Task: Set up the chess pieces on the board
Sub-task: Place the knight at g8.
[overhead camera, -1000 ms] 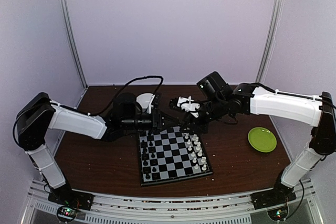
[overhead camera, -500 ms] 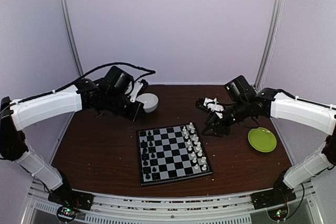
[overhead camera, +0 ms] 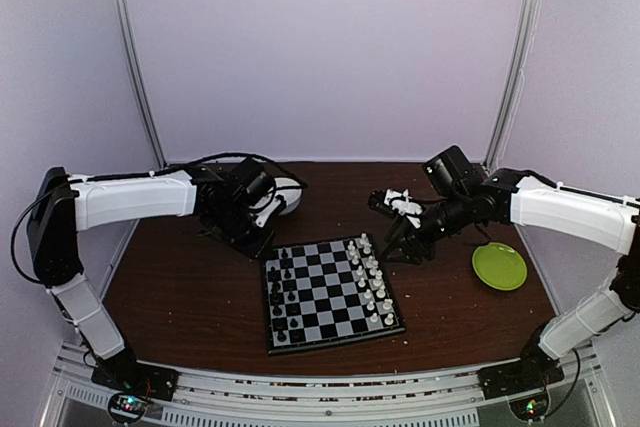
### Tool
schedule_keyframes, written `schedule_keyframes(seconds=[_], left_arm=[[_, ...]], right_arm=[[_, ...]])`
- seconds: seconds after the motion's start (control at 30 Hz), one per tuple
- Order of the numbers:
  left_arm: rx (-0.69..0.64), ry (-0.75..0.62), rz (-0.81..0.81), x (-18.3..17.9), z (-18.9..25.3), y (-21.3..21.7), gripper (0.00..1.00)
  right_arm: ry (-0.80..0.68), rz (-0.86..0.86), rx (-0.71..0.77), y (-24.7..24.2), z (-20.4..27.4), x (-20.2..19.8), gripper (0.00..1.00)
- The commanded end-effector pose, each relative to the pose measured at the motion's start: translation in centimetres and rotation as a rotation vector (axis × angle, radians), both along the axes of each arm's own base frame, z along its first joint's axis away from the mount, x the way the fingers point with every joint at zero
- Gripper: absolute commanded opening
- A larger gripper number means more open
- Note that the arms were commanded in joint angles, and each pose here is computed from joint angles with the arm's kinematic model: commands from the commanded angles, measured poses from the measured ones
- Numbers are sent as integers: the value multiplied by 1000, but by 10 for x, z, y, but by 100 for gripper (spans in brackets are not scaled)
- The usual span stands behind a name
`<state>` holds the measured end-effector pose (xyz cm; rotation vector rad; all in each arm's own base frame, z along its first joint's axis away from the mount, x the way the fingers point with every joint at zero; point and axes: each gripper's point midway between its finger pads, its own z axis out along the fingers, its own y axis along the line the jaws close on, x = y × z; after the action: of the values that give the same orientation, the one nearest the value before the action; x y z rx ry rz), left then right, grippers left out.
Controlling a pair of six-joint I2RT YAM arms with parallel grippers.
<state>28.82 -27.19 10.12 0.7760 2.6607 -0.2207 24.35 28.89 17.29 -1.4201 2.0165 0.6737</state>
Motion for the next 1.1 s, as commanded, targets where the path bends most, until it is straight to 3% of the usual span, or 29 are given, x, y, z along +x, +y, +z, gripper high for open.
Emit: schedule_keyframes(seconds=[0.0,1.07], left_arm=[[-35,-23,-18,15,4,-12,0],[44,13,-10,35,-50,-18,1]], right_arm=[[-6,13,8,0,2,0,51],[31,32,-13,1,-11,-3,51]])
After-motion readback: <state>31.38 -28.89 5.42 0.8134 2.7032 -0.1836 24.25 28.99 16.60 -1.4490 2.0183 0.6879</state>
